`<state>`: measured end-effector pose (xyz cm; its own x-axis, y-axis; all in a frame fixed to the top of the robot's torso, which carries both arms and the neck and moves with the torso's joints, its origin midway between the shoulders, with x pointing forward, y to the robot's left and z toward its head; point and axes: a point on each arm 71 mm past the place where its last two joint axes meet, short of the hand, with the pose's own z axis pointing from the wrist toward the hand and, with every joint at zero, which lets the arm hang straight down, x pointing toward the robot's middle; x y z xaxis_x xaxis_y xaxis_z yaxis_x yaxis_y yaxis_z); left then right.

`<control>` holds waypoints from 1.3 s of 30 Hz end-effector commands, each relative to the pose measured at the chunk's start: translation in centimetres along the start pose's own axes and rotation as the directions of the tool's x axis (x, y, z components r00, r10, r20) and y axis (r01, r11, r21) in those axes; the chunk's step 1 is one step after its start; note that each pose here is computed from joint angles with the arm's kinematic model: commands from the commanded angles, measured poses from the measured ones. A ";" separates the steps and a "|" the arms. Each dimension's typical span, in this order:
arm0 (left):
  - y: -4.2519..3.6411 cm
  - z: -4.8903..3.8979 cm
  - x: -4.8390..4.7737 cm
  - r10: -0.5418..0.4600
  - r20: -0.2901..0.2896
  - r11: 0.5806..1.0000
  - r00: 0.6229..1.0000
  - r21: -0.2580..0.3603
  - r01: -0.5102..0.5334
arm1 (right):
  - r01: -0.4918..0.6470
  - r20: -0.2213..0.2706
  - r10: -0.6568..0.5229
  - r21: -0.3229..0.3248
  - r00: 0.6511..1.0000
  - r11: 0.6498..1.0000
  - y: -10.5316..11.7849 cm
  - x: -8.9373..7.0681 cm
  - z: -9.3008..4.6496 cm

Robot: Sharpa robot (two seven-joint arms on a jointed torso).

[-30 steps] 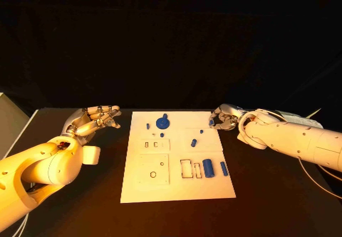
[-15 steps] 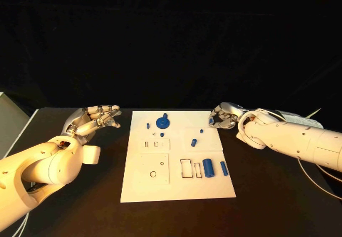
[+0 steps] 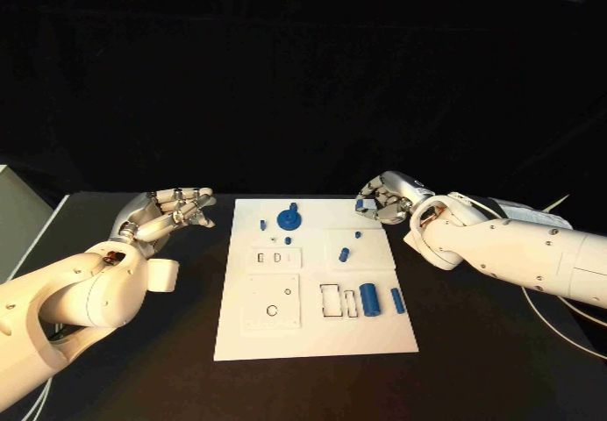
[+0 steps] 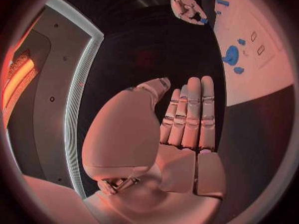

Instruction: Assemble the parts on the task board

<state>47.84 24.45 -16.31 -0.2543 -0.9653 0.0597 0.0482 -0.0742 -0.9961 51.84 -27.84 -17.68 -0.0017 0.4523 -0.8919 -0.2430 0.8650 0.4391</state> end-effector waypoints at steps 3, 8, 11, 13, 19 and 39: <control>-0.12 0.03 0.32 -0.005 -0.016 1.000 1.000 0.009 0.005 | 0.002 0.015 -0.003 0.029 1.000 1.000 3.7 1.1 -0.3; -0.14 0.03 0.51 -0.007 -0.020 1.000 1.000 0.007 0.007 | -0.001 -0.044 0.001 0.010 0.999 1.000 7.1 3.1 -0.7; -0.14 0.04 0.69 -0.008 -0.024 1.000 1.000 0.006 0.009 | 0.011 -0.084 -0.010 0.004 0.996 1.000 8.8 4.4 -0.9; -0.10 0.11 0.85 -0.010 -0.026 1.000 1.000 0.006 0.010 | 0.019 -0.117 -0.018 0.005 0.993 1.000 9.8 5.3 -1.1; -0.03 0.21 1.14 -0.014 -0.031 1.000 0.999 0.003 0.014 | 0.065 -0.177 -0.064 -0.003 0.982 0.998 12.0 7.7 -1.6; -0.08 0.12 1.10 -0.013 -0.032 1.000 0.999 0.002 0.013 | 0.118 -0.210 -0.122 -0.032 0.970 0.992 14.5 11.3 -1.4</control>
<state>47.73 23.57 -16.28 -0.2717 -0.9599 0.0685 0.0417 -0.0828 -0.9957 46.93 -10.66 -21.42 -0.1858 0.3219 -0.9284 -0.2610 0.8947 0.3624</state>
